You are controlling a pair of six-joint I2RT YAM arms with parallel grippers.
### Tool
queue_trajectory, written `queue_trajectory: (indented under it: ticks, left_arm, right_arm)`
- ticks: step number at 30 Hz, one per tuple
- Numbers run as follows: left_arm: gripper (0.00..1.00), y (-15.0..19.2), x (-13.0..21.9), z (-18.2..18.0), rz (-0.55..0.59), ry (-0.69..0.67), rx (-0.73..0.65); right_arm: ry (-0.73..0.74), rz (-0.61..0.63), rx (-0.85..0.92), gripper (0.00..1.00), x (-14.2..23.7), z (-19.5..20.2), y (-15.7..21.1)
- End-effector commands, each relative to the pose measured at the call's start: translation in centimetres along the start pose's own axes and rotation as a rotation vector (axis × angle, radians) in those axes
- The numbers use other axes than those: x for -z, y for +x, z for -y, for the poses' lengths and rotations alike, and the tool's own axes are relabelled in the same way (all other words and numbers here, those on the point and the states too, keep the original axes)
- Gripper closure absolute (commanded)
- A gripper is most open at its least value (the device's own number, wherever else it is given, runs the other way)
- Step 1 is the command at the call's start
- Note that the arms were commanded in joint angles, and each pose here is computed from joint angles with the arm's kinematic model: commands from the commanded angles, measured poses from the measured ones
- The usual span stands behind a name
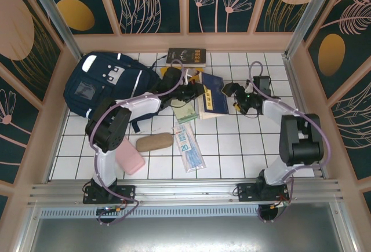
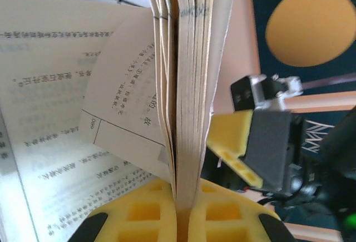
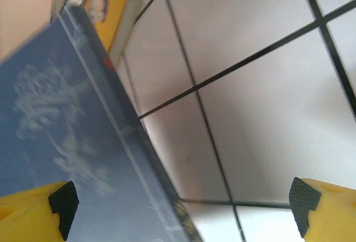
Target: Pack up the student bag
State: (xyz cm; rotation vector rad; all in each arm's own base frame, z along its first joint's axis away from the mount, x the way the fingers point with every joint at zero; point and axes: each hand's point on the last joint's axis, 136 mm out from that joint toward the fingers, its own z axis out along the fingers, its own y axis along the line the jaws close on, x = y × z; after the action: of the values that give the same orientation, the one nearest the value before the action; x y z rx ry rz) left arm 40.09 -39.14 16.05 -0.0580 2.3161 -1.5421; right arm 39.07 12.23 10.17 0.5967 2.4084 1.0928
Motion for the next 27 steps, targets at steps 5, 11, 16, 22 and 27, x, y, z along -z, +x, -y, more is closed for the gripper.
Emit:
queue_trajectory:
  ticks: [5, 11, 16, 22, 27]
  left_arm:
    - [1.0, 0.1, 2.4, 6.0, -0.058, 0.15, -0.118]
    - [1.0, 1.1, 2.7, 6.3, -0.11, 0.161, -0.132]
    - [1.0, 2.3, 3.5, 6.2, -0.162, 0.13, -0.186]
    - [1.0, 2.6, 4.9, 7.3, -0.171, 0.105, -0.254]
    - [1.0, 3.0, 5.4, 7.0, -0.187, 0.074, -0.272]
  right_arm:
    - [-0.419, -0.075, 0.018, 0.01, 2.7, -4.5, 2.6]
    - [-0.564, -0.136, 0.197, 0.03, 4.3, -9.4, 5.4]
    - [-0.589, -0.121, 0.275, 0.12, 5.4, -11.5, 5.5]
    - [-0.575, -0.132, 0.27, 0.46, 5.0, -11.4, 5.9]
    - [-0.576, -0.129, 0.275, 0.73, 5.1, -11.6, 5.9]
